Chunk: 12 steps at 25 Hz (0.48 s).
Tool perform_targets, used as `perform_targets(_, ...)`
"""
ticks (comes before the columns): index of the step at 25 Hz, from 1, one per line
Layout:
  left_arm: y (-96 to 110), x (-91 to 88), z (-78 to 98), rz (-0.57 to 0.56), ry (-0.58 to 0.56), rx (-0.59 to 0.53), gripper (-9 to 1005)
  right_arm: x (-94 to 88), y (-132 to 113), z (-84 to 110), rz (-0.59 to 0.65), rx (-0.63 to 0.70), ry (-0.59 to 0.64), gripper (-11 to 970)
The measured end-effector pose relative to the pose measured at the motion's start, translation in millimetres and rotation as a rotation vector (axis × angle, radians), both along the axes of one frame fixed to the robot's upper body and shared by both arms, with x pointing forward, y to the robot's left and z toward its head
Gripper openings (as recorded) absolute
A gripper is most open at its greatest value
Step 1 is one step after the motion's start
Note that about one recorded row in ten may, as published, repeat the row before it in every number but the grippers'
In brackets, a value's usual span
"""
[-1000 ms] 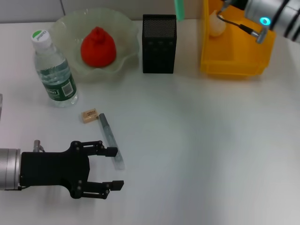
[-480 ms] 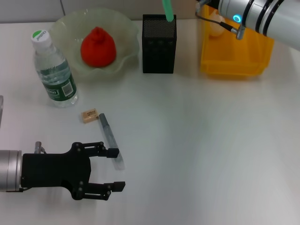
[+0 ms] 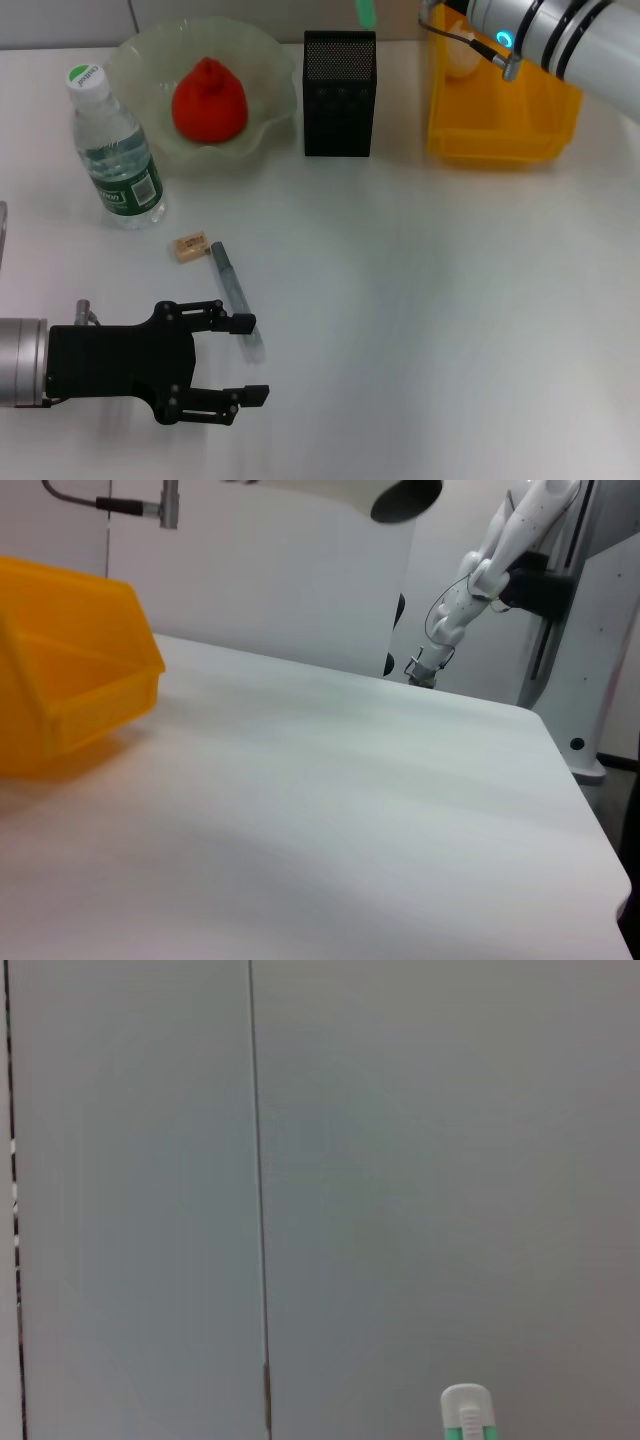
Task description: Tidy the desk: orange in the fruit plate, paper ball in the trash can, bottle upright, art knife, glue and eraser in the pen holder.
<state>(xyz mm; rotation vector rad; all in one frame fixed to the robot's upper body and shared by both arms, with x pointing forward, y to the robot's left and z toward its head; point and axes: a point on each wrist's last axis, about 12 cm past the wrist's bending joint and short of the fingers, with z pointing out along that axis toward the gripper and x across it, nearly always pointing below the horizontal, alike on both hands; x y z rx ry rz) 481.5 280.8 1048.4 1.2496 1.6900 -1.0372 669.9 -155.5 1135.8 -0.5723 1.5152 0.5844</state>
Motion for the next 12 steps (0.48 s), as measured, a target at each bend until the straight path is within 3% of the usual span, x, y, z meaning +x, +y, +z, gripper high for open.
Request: perform_targets(12,-2.2,1.7,3.0,0.000,-0.008,-0.023,721,-13.6,1.6,-13.3,0.004,-0.003,-0.055,178)
